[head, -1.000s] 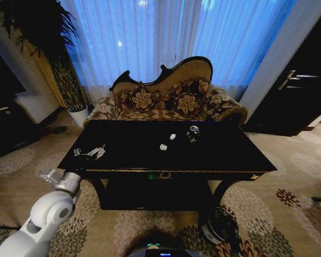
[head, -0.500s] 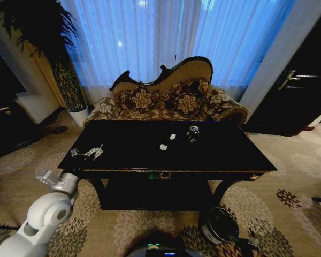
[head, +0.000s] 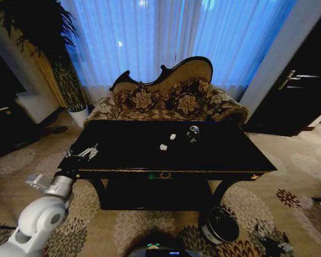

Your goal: Move to the front of the table and place the trash on the table into the trash bin.

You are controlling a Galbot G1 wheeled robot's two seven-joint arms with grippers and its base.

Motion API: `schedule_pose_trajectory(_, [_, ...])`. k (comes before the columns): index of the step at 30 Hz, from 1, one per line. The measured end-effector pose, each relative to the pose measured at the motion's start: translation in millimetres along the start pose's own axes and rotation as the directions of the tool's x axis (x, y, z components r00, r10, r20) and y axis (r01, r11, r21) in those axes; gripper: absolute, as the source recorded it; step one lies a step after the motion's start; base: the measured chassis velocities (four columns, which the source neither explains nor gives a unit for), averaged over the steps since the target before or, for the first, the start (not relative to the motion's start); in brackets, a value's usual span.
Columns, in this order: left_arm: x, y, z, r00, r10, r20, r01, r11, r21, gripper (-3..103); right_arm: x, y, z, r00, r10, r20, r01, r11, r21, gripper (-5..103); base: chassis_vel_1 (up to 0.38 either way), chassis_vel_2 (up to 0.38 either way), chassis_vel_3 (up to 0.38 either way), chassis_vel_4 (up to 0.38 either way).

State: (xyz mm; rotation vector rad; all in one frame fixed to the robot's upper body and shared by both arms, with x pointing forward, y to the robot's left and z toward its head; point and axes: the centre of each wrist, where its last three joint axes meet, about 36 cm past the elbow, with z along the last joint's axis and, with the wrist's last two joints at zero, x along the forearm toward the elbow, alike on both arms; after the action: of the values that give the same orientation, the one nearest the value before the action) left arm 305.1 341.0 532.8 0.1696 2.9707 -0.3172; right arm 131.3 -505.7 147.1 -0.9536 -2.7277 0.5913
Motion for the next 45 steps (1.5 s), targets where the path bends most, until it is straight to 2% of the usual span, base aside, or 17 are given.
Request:
schedule_pose_trajectory(7, [0,1.2,1,1.000,-0.005,0.000,0.005,1.000,0.003,100,-2,-21,-7,1.000,0.020,0.022,-0.021,1.000,0.004,100,0.000,0.000,0.000,0.000])
schedule_pose_trajectory(12, [0,3.3,3,1.000,-0.011,-0.003,0.011,1.000,0.003,100,10,-44,-13,0.998,-0.018,0.066,0.017,1.000,0.019,100,0.000,0.000,0.000,0.000])
schedule_pose_trajectory(14, [-1,4.8,4,1.000,-0.014,-0.003,0.014,1.000,0.003,100,17,-67,-20,0.990,-0.071,0.121,0.068,0.997,0.029,100,0.000,0.000,0.000,0.000])
schedule_pose_trajectory(16, [-1,5.1,4,1.000,-0.014,-0.003,0.014,1.000,0.003,100,19,-72,-22,0.988,-0.085,0.130,0.082,0.996,0.030,100,0.000,0.000,0.000,0.000])
schedule_pose_trajectory(18, [-3,7.6,5,1.000,-0.019,-0.003,0.019,1.000,0.003,100,24,-95,-34,0.973,-0.161,0.165,0.160,0.987,0.021,100,0.000,0.000,0.000,0.000])
schedule_pose_trajectory(20, [-3,8.5,5,1.000,-0.020,-0.003,0.020,1.000,0.003,100,24,-101,-38,0.967,-0.182,0.176,0.181,0.983,0.022,100,0.000,0.000,0.000,0.000])
schedule_pose_trajectory(22, [-5,10.2,5,1.000,-0.022,-0.003,0.022,1.000,0.003,100,24,-113,-50,0.947,-0.244,0.207,0.243,0.970,0.030,100,0.000,0.000,0.000,0.000])
schedule_pose_trajectory(26, [-7,11.9,5,1.000,-0.022,-0.001,0.022,1.000,0.004,100,25,-120,-61,0.924,-0.299,0.240,0.305,0.952,0.011,100,0.000,0.000,0.000,0.000])
schedule_pose_trajectory(28, [-9,14.3,5,1.000,-0.025,-0.003,0.025,1.000,0.006,100,28,-132,-70,0.881,-0.386,0.273,0.397,0.918,0.016,100,0.000,0.000,0.000,0.000])
schedule_pose_trajectory(30, [-9,14.9,5,1.000,-0.026,-0.003,0.026,1.000,0.006,100,29,-135,-71,0.872,-0.404,0.276,0.415,0.910,0.018,100,0.000,0.000,0.000,0.000])
schedule_pose_trajectory(32, [-10,16.8,6,1.000,-0.029,-0.005,0.029,1.000,0.005,100,31,-146,-78,0.838,-0.459,0.295,0.473,0.881,0.027,100,0.000,0.000,0.000,0.000])
schedule_pose_trajectory(35, [-10,17.5,5,1.000,-0.031,-0.005,0.031,1.000,0.004,100,30,-151,-83,0.823,-0.475,0.310,0.490,0.871,0.035,100,0.000,0.000,0.000,0.000])
schedule_pose_trajectory(36, [-9,18.3,5,0.999,-0.035,-0.005,0.035,0.999,0.003,100,27,-156,-90,0.805,-0.493,0.330,0.509,0.860,0.041,100,0.000,0.000,0.000,0.000])
schedule_pose_trajectory(39, [-9,18.4,5,0.999,-0.037,-0.005,0.037,0.999,0.003,100,26,-159,-96,0.791,-0.503,0.347,0.521,0.852,0.047,100,0.000,0.000,0.000,0.000])
schedule_pose_trajectory(40, [-8,17.8,5,0.999,-0.037,-0.004,0.037,0.999,0.001,100,26,-161,-104,0.776,-0.515,0.364,0.535,0.843,0.054,100,0.000,0.000,0.000,0.000])
schedule_pose_trajectory(45, [-7,15.7,6,0.999,-0.036,-0.007,0.036,0.999,0.001,100,22,-160,-124,0.741,-0.526,0.418,0.553,0.831,0.064,100,0.000,0.000,0.000,0.000])
